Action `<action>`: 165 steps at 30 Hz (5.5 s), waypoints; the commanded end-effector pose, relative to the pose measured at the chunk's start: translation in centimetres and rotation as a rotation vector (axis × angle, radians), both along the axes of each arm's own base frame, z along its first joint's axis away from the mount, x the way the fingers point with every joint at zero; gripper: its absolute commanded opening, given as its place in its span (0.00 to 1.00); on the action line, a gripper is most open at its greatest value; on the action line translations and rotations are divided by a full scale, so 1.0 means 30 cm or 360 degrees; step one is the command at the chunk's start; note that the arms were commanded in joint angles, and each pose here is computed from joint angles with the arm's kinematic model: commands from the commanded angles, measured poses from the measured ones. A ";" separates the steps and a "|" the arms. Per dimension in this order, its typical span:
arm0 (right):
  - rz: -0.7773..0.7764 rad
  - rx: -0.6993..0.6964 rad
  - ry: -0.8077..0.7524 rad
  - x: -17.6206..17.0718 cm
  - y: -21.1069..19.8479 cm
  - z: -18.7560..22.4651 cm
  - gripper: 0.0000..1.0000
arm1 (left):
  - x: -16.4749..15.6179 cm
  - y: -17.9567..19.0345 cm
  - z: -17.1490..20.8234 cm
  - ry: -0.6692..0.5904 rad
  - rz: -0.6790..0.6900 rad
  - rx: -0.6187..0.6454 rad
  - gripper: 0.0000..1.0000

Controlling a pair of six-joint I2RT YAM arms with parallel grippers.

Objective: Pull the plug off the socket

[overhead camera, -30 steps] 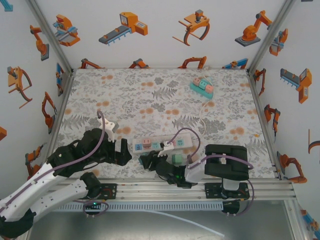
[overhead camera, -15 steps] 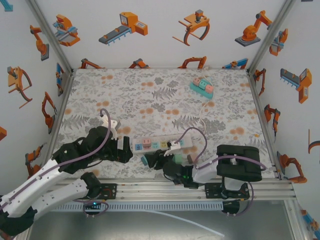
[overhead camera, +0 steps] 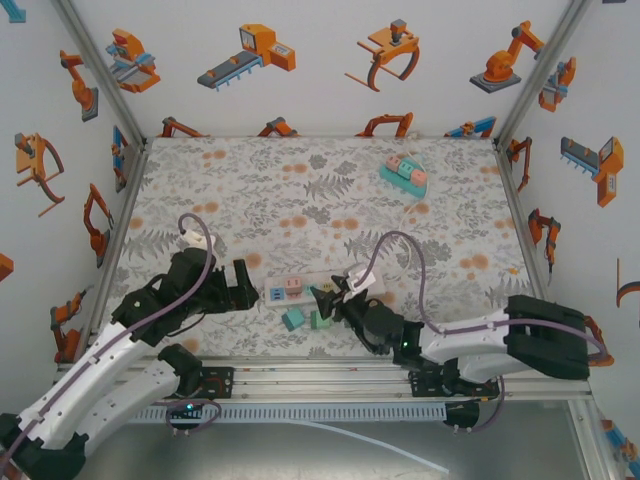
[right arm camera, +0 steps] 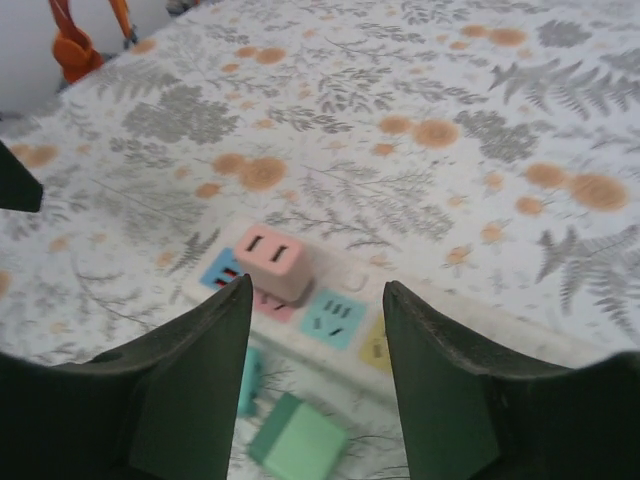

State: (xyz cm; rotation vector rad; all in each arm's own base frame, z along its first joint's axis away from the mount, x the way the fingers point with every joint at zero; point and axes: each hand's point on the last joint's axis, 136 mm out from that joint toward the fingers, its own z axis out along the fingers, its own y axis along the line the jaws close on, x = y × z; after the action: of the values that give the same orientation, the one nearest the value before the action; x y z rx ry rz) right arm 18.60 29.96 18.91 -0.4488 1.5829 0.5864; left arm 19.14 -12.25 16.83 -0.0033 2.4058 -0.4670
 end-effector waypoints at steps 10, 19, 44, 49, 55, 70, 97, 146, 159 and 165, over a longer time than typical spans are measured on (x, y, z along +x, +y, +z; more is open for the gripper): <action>0.0700 -0.0753 -0.0068 0.069 0.012 -0.027 0.59 | 0.086 -0.050 -0.140 0.0207 0.0042 -0.0268 0.97; 0.1445 -0.1035 -0.0090 -0.029 0.189 -0.087 0.59 | 0.145 -0.100 -0.222 0.0325 0.0003 -0.0363 0.84; 0.1687 -0.1039 -0.0013 0.042 0.399 -0.239 0.40 | 0.178 -0.175 -0.349 0.0525 -0.0054 -0.0433 0.59; 0.1691 -0.1025 -0.0002 0.042 0.408 -0.238 0.33 | 0.169 -0.177 -0.372 0.0558 -0.0065 -0.0388 0.55; 0.1674 -0.1000 0.0012 0.048 0.414 -0.218 0.27 | 0.134 -0.165 -0.429 0.0633 -0.0071 -0.0274 0.55; 0.1616 -0.0894 -0.0066 0.052 0.421 -0.113 0.21 | 0.091 -0.060 -0.547 0.0755 0.0107 0.0133 0.50; 0.0501 0.0215 0.0640 0.217 0.248 0.136 0.10 | 0.133 -0.010 -0.115 0.0179 0.0133 0.0019 0.69; -0.0018 -0.0065 0.1235 -0.076 0.356 -0.271 0.50 | -0.089 0.015 0.154 -0.0083 -0.0192 -0.0175 0.97; -0.0303 -0.0580 0.0564 0.438 -0.038 0.073 0.65 | 0.002 -0.135 0.311 -0.0335 -0.0465 -0.0351 0.97; -0.0395 -0.0978 0.0542 0.761 -0.305 0.110 0.95 | 0.028 -0.150 0.325 -0.0451 -0.0561 -0.0260 0.97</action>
State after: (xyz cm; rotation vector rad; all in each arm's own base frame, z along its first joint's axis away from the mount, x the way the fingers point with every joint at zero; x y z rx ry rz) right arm 39.49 22.69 23.05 -0.3521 2.0712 0.0928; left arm 19.56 -16.07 24.03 0.2937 2.2057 -0.7711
